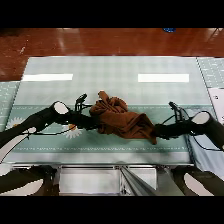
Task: Fold the shirts.
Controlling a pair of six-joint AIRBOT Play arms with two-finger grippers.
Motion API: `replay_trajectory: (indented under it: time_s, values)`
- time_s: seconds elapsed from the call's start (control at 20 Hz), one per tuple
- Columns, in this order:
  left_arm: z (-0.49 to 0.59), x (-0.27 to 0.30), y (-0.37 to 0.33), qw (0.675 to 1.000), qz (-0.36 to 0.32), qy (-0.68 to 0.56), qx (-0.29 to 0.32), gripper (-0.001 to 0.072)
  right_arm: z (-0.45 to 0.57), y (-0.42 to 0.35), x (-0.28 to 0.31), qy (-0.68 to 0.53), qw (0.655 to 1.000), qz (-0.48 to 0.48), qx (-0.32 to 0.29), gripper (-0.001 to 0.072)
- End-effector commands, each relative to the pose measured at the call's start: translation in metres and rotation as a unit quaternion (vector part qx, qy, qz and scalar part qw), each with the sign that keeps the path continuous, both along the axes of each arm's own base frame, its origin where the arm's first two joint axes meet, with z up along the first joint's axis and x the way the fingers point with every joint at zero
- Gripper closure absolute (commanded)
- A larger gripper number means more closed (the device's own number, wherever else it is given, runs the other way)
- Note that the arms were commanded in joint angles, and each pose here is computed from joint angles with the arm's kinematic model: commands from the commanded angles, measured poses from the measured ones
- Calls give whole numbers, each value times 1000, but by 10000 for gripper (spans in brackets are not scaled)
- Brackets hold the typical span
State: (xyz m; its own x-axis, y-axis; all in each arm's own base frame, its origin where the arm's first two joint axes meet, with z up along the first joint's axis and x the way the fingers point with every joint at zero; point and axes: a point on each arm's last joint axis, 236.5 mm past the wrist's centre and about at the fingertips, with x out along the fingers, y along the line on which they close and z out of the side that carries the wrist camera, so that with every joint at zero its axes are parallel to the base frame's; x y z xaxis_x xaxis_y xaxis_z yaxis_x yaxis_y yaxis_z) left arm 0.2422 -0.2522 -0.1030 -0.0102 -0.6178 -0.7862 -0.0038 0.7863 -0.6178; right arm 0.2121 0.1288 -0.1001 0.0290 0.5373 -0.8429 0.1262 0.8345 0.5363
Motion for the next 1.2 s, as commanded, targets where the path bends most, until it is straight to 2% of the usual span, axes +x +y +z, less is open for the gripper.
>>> replay_trajectory:
  time_s: [0.0,0.15,0.25,0.35,0.45,0.6,0.75,0.95,1.15]
  values:
    - [5,5,3,1000,8,-6,-3,692,10,43,29,-38,998,28,45,686]
    - [52,35,12,998,6,-52,-37,692,84,47,93,-148,986,58,50,686]
    - [115,74,27,990,25,-125,-63,692,170,34,145,-252,965,61,33,686]
    - [198,114,53,968,68,-226,-80,692,275,15,182,-364,930,56,7,686]
    - [290,137,83,933,106,-331,-90,692,369,-1,190,-460,885,62,-30,687]
    - [418,131,122,865,139,-475,-86,693,479,-9,159,-557,825,77,-63,687]
    - [526,85,150,785,160,-595,-66,692,538,-18,105,-618,776,77,-101,686]
    - [593,7,184,689,194,-697,37,693,558,-63,40,-628,754,20,-194,686]
    - [609,-67,205,615,223,-739,164,692,558,-90,-12,-615,751,-18,-238,686]
